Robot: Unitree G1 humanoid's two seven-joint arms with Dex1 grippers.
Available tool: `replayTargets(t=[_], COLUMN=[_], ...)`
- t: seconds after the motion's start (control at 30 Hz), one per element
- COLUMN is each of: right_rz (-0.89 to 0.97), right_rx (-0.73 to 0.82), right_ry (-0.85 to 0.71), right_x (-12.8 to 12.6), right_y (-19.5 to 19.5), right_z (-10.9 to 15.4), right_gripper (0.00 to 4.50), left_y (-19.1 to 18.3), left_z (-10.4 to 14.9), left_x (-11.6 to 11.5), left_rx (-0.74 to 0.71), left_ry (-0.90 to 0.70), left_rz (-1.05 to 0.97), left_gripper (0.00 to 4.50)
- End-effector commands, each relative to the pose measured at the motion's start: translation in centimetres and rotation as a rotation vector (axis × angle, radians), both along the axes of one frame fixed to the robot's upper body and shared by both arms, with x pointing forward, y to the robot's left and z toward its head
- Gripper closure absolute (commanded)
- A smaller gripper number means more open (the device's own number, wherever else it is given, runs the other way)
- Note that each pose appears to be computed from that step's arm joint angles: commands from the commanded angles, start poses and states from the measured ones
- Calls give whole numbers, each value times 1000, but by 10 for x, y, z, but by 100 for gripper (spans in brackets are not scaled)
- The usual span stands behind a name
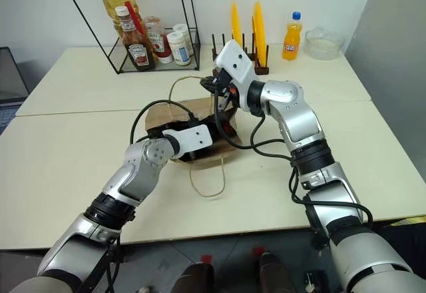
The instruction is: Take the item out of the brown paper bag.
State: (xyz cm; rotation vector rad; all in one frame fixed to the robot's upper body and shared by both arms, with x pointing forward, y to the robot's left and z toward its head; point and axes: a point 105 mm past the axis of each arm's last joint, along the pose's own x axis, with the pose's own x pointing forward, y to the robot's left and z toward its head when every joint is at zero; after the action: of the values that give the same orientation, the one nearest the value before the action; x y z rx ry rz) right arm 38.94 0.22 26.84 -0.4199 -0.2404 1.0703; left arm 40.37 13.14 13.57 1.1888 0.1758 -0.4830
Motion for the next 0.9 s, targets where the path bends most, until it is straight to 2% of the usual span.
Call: replayTargets(t=[0.03, 0.07, 0.1, 0.23, 0.37, 0.53, 0.63, 0.8, 0.9], right_rz=[9, 9, 9, 5, -3, -10, -14, -15, -16], right_rx=[15, 16, 16, 18, 17, 14, 12, 7, 6], right_ry=[-60, -60, -61, -63, -65, -66, -69, -68, -68], right_x=[-5, -5, -5, -5, -4, -3, -1, 0, 0], right_y=[-1, -1, -1, -1, -3, -5, -6, -8, -9], right_z=[16, 16, 16, 17, 17, 17, 17, 16, 16], right_gripper=[450, 450, 450, 450, 450, 450, 450, 450, 450], left_y=[3, 1, -1, -2, 0, -25, -38, -47, -48], left_z=[0, 1, 2, 3, 5, 16, 30, 51, 47], left_x=[9, 11, 12, 12, 9, -8, -30, -62, -83], left_rx=[12, 8, 3, -4, -7, -175, -309, -443, -427], left_ry=[25, 27, 26, 29, 19, 41, 66, 110, 184], left_rz=[38, 37, 36, 27, 10, -116, -218, -358, -443], left_gripper=[2, 2, 42, 129, 129, 129, 129, 129, 129])
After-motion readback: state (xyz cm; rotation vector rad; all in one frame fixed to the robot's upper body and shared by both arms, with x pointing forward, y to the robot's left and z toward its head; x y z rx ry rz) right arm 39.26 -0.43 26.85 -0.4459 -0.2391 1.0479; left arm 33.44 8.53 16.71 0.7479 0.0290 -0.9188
